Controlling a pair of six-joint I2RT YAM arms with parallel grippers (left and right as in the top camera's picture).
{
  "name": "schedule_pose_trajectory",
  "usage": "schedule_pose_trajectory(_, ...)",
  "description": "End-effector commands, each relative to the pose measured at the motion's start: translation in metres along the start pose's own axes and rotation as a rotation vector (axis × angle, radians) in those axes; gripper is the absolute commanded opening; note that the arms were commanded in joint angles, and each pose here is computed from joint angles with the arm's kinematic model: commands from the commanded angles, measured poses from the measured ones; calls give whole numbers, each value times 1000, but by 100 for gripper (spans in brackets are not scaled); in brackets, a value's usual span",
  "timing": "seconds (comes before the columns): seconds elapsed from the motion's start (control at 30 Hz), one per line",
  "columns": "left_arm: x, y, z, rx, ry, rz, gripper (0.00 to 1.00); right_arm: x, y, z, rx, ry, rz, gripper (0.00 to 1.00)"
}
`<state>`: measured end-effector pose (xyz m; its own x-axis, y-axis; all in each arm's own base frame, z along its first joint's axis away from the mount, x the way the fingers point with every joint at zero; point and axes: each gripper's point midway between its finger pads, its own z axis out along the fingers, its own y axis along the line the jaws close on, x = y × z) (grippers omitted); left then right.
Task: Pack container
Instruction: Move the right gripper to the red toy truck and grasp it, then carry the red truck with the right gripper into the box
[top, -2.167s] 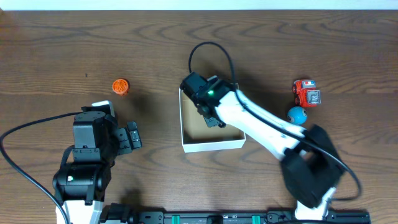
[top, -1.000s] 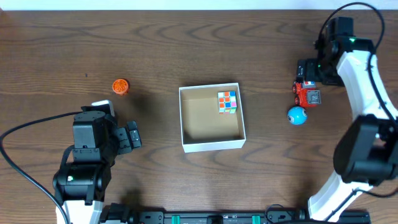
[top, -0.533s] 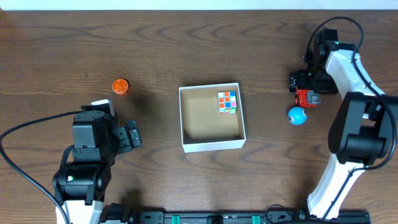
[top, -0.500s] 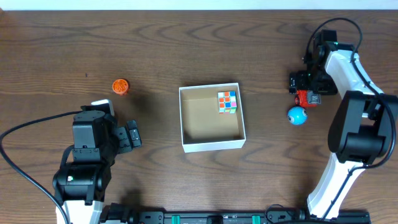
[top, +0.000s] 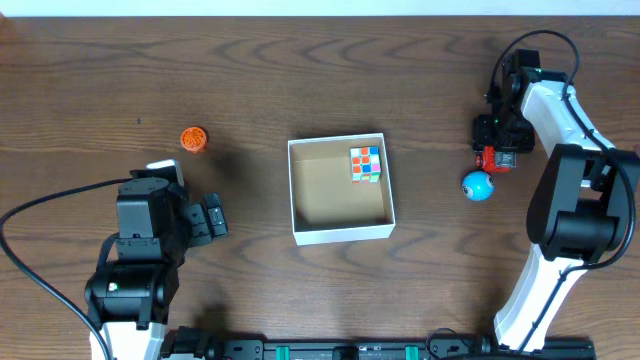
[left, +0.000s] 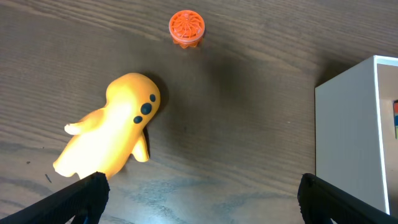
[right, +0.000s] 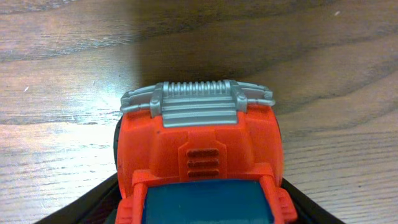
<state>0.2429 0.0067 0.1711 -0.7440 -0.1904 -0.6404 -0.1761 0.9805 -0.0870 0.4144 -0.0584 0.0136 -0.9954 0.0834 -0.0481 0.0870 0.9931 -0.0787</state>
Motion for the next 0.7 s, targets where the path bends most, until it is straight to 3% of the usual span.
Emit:
schedule_pose_trajectory(0.0, -7, -1, -4, -2, -19, 6, 98, 0, -2, 1, -4, 3, 4, 56)
schedule_pose_trajectory(0.3, -7, -1, -4, -2, -19, 6, 98, 1, -1, 1, -8, 9, 3, 40)
schedule_pose_trajectory(0.47, -7, -1, -4, -2, -19, 6, 98, 1, 2, 0, -7, 7, 3, 23)
schedule_pose_trajectory(0.57, -7, -1, -4, -2, -19, 7, 98, -1, 6, -9, -7, -10, 9, 4)
schedule_pose_trajectory(0.67, -7, -1, -4, -2, -19, 6, 98, -4, 8, -29, -8, -49, 12, 1)
